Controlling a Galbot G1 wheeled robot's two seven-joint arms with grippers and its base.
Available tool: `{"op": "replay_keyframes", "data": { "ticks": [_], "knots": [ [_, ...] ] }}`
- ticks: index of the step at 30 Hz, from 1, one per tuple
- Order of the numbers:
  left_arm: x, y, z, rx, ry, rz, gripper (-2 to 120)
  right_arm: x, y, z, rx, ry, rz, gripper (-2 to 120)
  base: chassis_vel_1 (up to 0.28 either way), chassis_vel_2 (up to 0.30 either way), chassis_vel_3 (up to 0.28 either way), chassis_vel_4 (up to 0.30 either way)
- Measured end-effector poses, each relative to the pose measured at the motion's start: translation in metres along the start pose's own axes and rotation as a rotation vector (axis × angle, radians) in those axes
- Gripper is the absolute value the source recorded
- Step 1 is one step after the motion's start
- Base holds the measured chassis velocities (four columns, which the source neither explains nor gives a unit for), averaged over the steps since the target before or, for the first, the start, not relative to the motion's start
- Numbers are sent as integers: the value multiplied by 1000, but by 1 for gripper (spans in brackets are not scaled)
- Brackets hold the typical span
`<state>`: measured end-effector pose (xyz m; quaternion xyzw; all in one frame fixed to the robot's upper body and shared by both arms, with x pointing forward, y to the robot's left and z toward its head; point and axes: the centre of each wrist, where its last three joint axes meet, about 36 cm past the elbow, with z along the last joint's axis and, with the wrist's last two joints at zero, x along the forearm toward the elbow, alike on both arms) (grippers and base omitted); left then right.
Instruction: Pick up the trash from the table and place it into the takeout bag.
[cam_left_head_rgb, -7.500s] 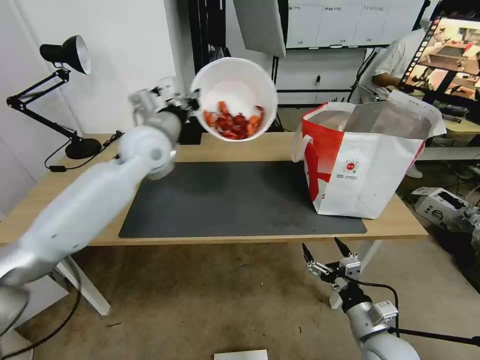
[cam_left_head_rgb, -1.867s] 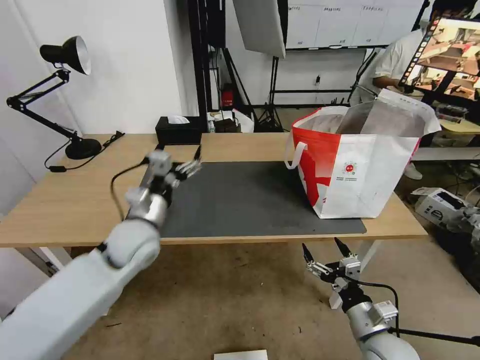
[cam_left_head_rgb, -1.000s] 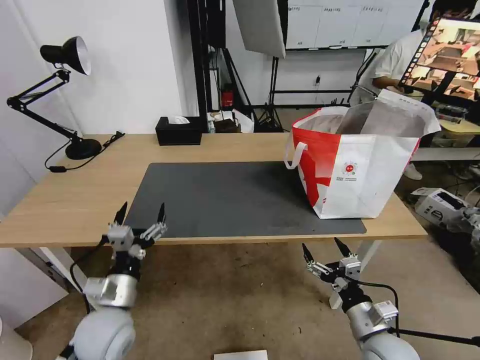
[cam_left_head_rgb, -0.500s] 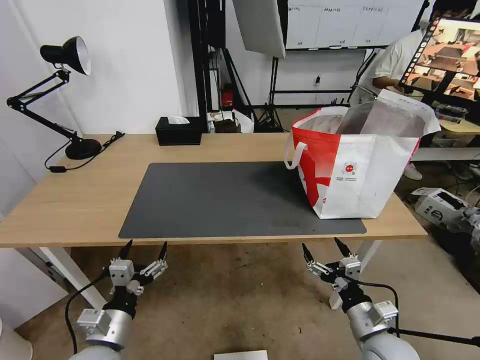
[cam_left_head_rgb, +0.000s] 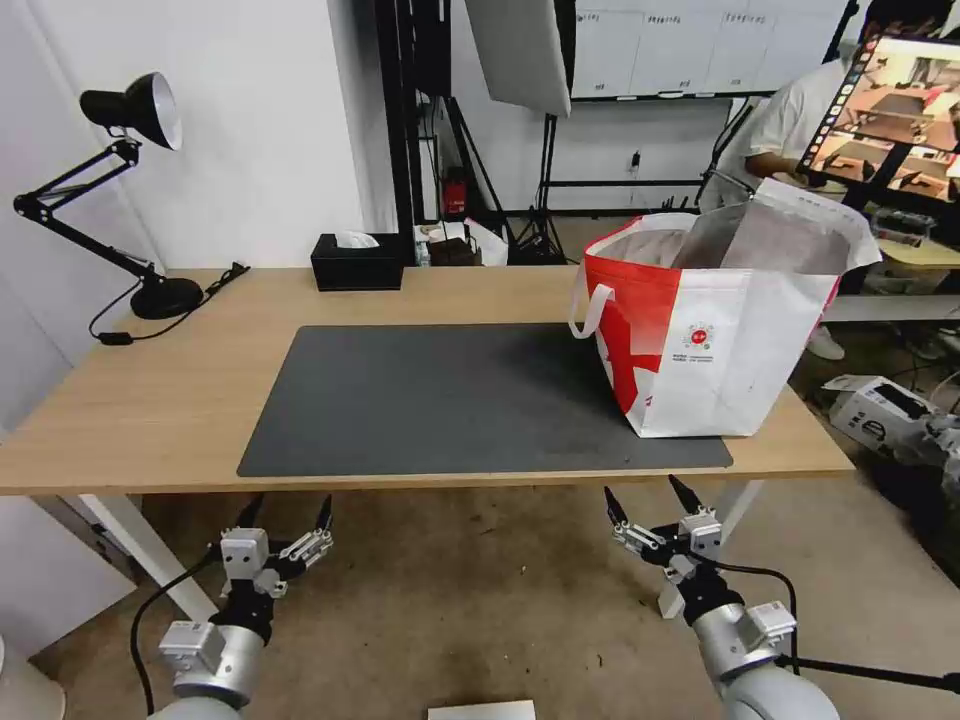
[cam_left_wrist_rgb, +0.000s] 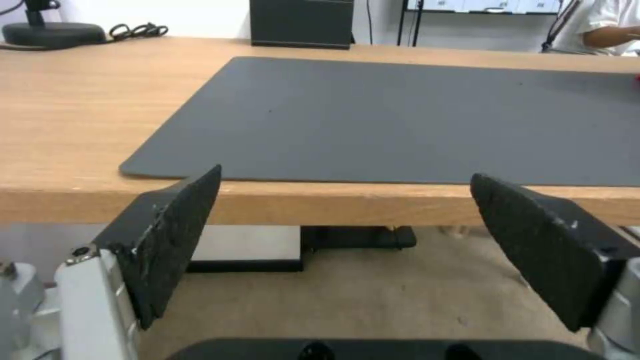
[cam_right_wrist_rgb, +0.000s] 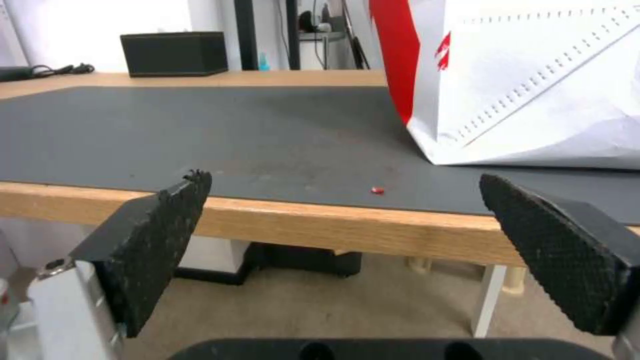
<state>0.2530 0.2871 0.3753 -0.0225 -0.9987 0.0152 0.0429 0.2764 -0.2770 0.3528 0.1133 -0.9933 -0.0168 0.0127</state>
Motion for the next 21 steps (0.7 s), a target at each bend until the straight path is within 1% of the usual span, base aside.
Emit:
{"op": "replay_keyframes", "data": {
  "ticks": [21],
  "knots": [
    [-1,0,0,1,-4,-1,100,0,0,0,0,0,0,100,0,0,0,0]
  ]
}}
